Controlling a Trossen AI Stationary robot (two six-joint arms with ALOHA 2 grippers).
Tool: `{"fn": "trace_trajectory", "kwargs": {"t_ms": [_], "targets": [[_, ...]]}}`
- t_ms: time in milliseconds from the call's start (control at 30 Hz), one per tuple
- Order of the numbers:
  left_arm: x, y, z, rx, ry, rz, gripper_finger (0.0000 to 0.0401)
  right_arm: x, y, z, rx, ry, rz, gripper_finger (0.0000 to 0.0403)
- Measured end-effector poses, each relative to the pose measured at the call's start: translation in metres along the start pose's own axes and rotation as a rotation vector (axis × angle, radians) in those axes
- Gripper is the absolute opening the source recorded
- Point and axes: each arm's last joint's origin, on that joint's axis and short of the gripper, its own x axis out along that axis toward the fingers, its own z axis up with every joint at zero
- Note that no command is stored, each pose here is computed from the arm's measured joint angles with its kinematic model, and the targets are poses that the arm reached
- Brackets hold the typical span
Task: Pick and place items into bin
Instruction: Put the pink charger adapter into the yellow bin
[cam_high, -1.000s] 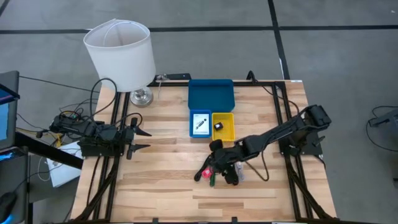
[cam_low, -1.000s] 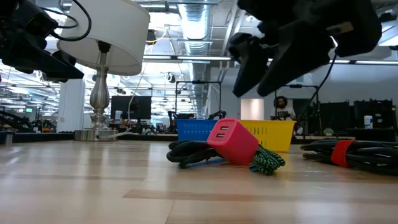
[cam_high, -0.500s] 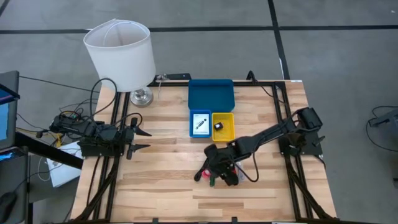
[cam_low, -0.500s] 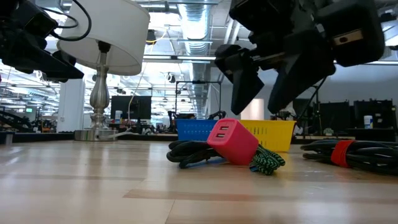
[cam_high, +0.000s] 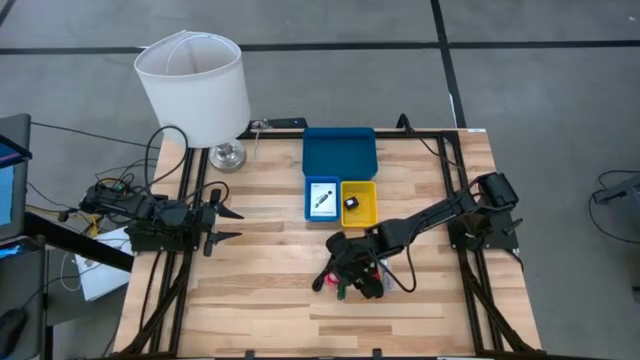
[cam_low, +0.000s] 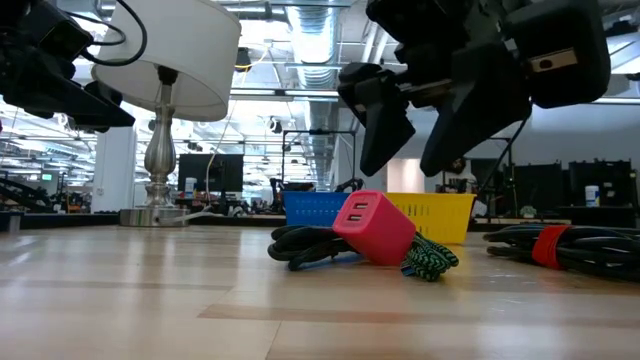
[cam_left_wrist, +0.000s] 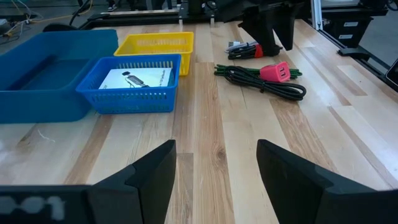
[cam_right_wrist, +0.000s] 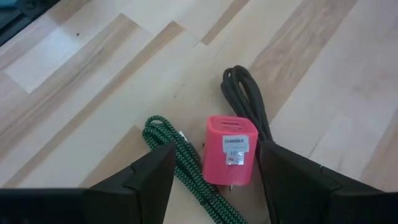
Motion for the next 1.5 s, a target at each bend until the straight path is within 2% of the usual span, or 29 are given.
{"fn": "trace_trajectory", "kwargs": {"t_ms": [300, 900, 1400, 1500], "targets": [[0.0, 0.0, 0.0, 0.0, -0.002, 0.0, 0.0212, 0.016, -0.005, -0.007, 0.012, -0.003, 0.057, 0.0231], [0.0, 0.0, 0.0, 0.0, -0.001, 0.0, 0.0212, 0.013, -0.017, -0.012, 0.042, -0.012, 0.043, 0.0231], [0.0, 0.0, 0.0, 0.0, 0.0, 0.0, 0.0212, 0.018, -0.013, -0.011, 0.138, 0.008, 0.015, 0.0231], [0.0, 0.0, 0.0, 0.0, 0.0, 0.0, 0.0212, 0.026, -0.014, -0.014, 0.158, 0.013, 0.017, 0.0231]]}}
